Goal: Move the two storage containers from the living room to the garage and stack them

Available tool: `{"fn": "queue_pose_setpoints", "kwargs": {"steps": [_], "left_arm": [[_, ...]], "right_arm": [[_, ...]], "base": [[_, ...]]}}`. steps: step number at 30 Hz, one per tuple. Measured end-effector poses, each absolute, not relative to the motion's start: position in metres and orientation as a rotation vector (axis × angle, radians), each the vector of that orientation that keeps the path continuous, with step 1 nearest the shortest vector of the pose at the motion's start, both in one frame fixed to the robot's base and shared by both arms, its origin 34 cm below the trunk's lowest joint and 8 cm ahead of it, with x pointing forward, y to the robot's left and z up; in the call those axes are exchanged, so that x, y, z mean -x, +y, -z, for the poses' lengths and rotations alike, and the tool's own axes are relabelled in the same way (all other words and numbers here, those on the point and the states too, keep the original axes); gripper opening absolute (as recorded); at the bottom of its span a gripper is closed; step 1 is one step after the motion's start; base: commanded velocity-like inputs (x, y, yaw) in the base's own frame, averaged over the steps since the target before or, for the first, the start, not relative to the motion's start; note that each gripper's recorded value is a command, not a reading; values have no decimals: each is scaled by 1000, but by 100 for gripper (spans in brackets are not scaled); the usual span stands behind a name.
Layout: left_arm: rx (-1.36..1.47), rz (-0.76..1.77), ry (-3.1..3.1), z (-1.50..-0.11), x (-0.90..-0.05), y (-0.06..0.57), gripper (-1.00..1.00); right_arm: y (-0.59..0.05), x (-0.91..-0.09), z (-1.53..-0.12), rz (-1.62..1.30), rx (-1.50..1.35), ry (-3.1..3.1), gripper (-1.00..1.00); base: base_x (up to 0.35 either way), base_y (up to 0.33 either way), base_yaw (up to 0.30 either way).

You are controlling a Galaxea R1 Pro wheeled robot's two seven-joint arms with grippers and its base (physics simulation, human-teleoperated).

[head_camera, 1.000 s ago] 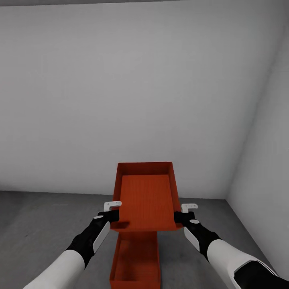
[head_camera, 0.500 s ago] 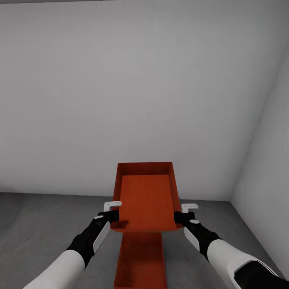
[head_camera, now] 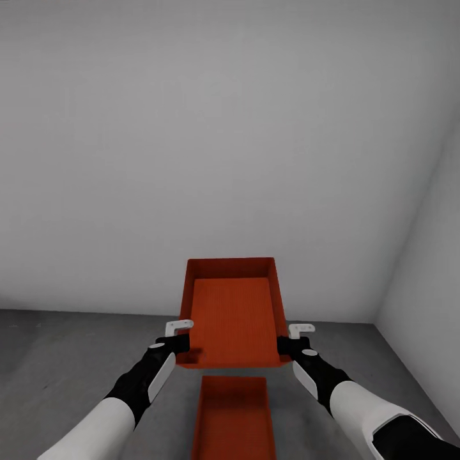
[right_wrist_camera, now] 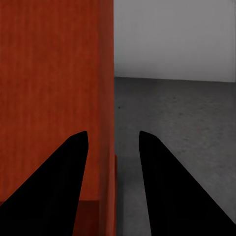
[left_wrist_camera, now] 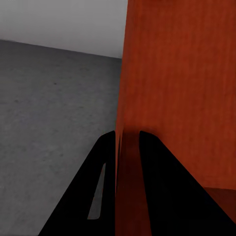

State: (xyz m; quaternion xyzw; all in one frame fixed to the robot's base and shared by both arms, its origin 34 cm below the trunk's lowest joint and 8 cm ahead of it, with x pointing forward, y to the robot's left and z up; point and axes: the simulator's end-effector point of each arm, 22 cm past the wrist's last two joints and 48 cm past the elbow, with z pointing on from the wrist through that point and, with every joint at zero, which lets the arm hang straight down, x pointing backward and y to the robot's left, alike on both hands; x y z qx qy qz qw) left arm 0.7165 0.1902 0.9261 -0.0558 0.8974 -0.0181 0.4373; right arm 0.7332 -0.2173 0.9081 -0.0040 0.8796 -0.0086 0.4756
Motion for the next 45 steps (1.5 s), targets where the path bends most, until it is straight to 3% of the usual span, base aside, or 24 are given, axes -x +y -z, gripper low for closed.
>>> {"fn": "queue_pose_setpoints", "kwargs": {"steps": [16, 45], "left_arm": [[145, 49, 2222, -928, -718, 190, -100], [143, 49, 2217, -929, -718, 190, -100]], "right_arm": [[-218, -736, -912, 25, 13, 2140, -100], [-218, -736, -912, 26, 12, 2137, -100]], "base": [[0, 0, -200], [60, 73, -7]]}}
